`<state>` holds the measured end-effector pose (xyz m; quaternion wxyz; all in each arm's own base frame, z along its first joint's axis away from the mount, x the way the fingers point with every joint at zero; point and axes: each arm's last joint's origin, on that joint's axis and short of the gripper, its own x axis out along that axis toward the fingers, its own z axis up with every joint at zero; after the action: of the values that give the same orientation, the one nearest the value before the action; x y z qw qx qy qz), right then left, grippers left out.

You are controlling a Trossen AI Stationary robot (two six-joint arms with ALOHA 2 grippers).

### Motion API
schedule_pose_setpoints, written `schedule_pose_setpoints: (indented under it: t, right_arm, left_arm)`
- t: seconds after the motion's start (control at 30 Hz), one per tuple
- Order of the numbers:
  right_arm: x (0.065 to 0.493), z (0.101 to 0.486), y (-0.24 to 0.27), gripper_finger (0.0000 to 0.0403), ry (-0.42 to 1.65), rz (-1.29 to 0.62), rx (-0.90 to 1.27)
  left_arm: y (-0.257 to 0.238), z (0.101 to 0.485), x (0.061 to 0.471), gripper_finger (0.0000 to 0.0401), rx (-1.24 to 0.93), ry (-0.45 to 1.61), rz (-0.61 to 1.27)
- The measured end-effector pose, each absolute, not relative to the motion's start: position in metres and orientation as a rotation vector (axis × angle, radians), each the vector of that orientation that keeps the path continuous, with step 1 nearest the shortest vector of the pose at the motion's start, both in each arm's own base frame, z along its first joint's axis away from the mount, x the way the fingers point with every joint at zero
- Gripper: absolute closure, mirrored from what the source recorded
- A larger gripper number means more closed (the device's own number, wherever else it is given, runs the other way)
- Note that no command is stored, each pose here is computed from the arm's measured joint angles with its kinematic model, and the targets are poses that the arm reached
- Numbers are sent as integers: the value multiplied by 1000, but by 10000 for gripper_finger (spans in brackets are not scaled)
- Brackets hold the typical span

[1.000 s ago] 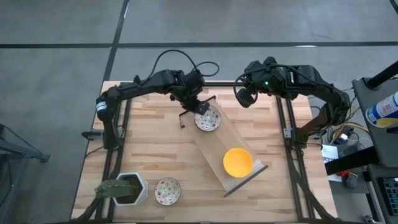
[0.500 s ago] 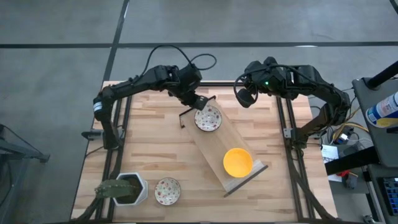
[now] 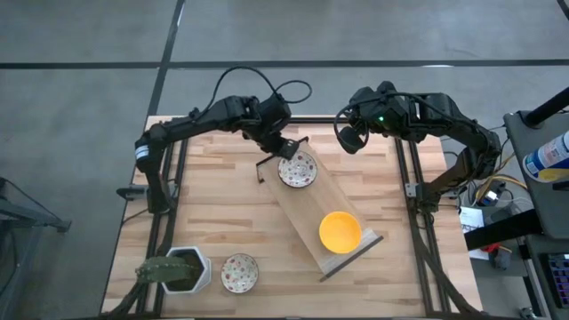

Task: Pick & Place Mini bowls
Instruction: Stack the top white bowl on the white bowl on the shelf, then stack the white bowl on the white bowl on the shelf

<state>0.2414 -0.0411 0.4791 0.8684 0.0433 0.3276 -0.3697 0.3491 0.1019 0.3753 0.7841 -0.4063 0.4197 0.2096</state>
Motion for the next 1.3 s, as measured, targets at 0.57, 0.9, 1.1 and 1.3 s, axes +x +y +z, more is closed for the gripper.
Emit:
schedule_pose_setpoints:
  t: [0.57, 0.9, 1.1, 1.3]
  right_arm:
    - [242, 479, -41, 346, 691, -754, 98]
    - [241, 479, -40, 346, 692, -750, 97]
    - [241, 479, -40, 346, 690, -751, 102]
    - [242, 479, -40, 346, 693, -732, 114]
  left_arm:
    - [92, 385, 338, 334, -843, 888, 447]
    - [66, 394, 325, 334, -754, 962, 340]
    - [26, 407, 312, 334, -720, 1004, 181]
    - [-16, 405, 299, 334, -608, 1151, 65]
